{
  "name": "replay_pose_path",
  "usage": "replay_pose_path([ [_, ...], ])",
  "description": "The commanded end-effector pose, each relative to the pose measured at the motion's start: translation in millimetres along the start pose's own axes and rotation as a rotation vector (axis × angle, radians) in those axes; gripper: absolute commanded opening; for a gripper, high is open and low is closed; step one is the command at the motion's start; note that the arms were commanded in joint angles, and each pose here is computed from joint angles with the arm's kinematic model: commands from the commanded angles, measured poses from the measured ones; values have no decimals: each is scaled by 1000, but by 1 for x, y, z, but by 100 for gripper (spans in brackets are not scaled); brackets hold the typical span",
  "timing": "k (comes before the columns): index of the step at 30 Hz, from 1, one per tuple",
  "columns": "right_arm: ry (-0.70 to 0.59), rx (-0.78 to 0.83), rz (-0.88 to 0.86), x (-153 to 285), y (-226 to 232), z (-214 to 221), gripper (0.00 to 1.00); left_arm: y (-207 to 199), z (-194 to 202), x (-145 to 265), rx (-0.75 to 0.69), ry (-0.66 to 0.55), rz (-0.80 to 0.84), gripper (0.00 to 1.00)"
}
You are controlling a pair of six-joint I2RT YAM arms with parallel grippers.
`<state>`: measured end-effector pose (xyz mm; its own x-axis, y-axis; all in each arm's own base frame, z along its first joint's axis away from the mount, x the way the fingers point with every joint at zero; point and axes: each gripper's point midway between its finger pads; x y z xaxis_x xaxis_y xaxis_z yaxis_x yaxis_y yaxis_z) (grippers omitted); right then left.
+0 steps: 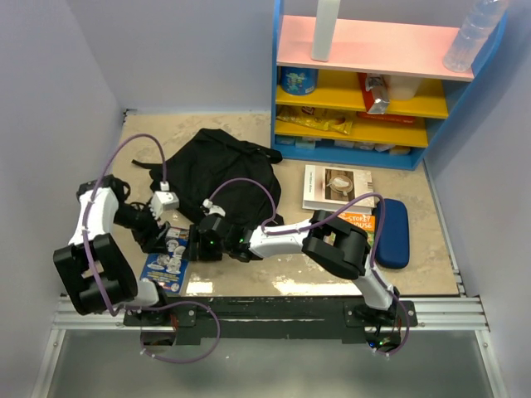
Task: Pack the student bag
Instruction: Pick up the book from the center of the board.
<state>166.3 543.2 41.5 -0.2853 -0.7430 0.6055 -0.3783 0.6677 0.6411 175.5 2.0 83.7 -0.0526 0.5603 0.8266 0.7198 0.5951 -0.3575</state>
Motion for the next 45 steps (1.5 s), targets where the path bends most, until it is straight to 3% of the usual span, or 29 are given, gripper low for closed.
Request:
replay_pose_path([
  [1, -25, -9, -22, 9, 11, -10, 59, 30, -14, 27, 122, -110, -80, 82],
  [4, -27, -6, -20, 10, 10, -10, 58, 58, 8, 35, 210, -105, -169, 78],
  [9, -33, -9, -21, 10, 8, -10, 58, 56, 32, 14, 248, -42, -187, 75],
  [15, -33, -24, -42, 8, 13, -11, 58, 23, 51, -28, 218, 53, -14, 76],
  [17, -42, -29, -60, 9, 19, -14, 58, 19, 55, -38, 233, 83, 25, 68],
  [28, -63, -78, -98, 7, 37, -26, 58, -21, 19, -37, 64, 21, 209, 66],
  [45, -132, -75, -145, 40, 68, -57, 59, -24, 12, -41, 63, -8, 252, 62],
])
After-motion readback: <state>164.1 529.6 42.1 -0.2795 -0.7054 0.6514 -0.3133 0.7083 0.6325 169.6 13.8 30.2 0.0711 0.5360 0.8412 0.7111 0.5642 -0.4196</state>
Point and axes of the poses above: each gripper's point midway between its finger pads, its own x axis back along the fingers, its own y axis along the line the jaws close on, z = x × y, and after that the axes turned 8 degrees about x, right-handed
